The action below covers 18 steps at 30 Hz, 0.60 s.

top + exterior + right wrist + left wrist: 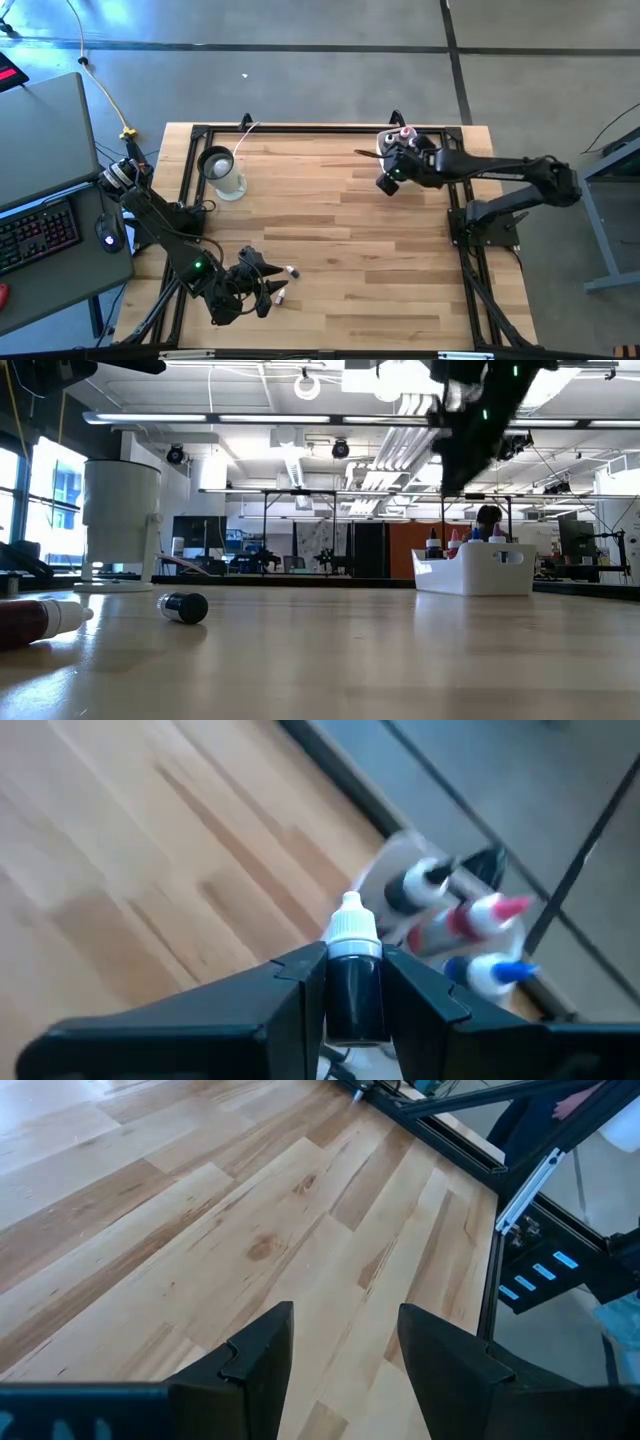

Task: Pick & Place food coloring
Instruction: Put the small violet food coloring bottle into the white bin

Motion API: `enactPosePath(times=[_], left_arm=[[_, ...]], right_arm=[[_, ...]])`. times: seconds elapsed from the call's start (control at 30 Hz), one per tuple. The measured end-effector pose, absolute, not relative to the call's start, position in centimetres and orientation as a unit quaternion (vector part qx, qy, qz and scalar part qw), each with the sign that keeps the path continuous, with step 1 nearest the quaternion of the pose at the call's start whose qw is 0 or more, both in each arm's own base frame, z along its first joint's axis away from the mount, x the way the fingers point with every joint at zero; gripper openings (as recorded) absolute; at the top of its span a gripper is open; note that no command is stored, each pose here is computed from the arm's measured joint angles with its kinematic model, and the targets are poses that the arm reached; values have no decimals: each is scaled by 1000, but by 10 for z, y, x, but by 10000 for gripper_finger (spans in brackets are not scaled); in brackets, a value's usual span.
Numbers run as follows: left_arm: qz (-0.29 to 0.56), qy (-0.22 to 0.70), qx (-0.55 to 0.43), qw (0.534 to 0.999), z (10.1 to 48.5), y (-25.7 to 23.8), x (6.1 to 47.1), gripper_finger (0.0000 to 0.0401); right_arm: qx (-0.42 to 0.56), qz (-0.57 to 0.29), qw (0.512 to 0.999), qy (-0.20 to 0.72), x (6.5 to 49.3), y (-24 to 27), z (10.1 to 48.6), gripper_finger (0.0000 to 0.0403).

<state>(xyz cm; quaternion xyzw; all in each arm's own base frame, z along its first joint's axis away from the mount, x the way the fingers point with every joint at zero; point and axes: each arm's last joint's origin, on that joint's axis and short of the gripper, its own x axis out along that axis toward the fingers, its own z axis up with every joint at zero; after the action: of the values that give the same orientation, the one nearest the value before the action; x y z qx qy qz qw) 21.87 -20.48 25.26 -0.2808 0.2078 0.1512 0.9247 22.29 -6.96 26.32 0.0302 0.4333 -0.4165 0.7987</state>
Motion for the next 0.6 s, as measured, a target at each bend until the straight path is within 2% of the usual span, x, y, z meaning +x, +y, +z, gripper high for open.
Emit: enactPosePath(times=[0.1,0.23,0.43,0.6], left_arm=[[151,208,-281,925,253,-205,219,181],[151,208,-280,925,253,-205,219,181],[151,208,-281,925,253,-205,219,181],[151,207,-281,925,253,-205,219,181]], right_arm=[[47,-430,782,449,212,-82,226,83],[60,-447,771,449,200,-94,199,83],[93,-446,785,421,192,-104,177,83],[82,-443,779,436,186,-108,170,93]])
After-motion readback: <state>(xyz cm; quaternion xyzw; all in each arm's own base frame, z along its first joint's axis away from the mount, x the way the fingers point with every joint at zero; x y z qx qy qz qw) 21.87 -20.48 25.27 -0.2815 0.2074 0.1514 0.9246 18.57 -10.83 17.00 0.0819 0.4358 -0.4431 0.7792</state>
